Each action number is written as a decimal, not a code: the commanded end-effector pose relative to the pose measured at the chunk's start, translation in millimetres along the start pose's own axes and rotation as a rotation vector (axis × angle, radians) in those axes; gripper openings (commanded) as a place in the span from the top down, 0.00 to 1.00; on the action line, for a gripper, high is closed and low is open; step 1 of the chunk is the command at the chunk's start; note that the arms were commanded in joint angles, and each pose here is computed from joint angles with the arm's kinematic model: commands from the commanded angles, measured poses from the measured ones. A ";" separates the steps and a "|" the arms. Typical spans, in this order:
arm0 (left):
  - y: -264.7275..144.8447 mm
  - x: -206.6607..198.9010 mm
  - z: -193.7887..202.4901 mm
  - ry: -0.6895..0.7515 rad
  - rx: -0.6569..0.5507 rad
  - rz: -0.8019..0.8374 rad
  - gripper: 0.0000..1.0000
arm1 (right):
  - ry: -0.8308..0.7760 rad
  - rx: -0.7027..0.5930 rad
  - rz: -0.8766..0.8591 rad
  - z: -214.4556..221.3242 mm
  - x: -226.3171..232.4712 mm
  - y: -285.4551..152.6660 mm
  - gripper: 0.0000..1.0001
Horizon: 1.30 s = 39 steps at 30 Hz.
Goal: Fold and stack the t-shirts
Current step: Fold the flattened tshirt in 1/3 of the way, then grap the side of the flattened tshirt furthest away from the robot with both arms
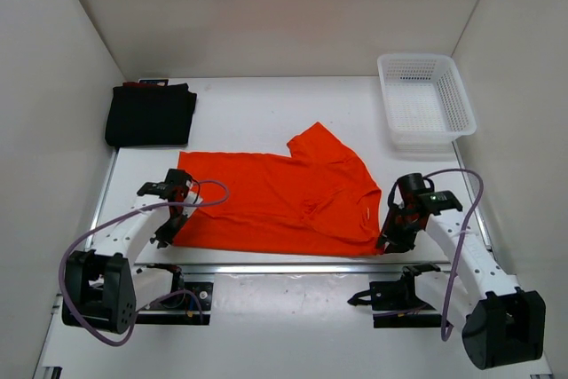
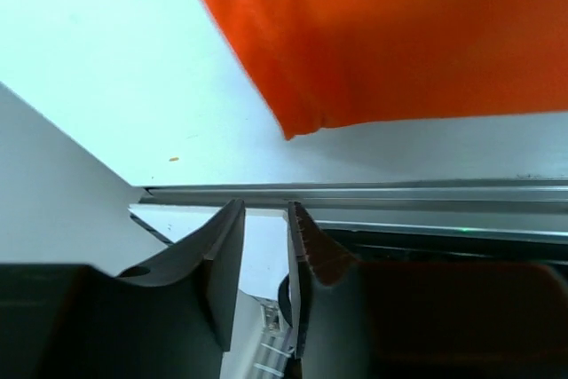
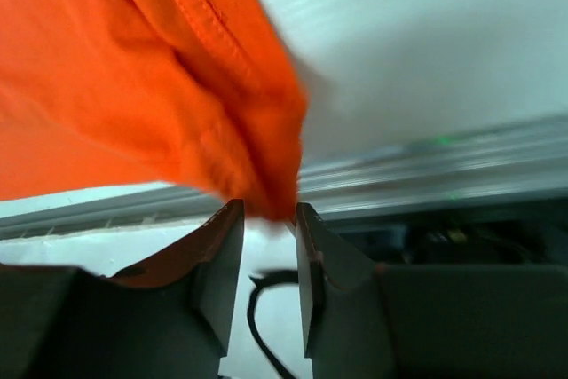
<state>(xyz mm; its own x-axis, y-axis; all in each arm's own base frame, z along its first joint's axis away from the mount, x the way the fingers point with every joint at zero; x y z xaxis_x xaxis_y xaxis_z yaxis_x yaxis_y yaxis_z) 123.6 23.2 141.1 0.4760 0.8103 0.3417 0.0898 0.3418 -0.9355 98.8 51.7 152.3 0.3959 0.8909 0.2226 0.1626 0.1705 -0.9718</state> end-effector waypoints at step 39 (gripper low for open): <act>37.1 104.6 -248.5 -0.570 -0.421 0.209 0.39 | -0.560 -0.268 0.002 -295.5 281.3 140.0 0.48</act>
<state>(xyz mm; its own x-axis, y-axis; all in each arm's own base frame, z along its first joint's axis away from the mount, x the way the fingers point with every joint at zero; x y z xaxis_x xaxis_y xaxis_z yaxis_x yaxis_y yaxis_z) 384.4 5.1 111.2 0.0219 0.9969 0.0759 0.3692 0.0625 -0.9272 501.4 194.4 116.7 -0.1103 0.9925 0.0533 0.4370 0.0966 -0.8943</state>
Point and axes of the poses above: each gripper's point midway between its finger pads, its own y axis out along the fingers, its own x axis along the line the jaws close on, z = x × y, the point moved 10 cm from there along -y, back along the fingers, and after that the axes turned 2 degrees about -y, right-handed, at the moved point
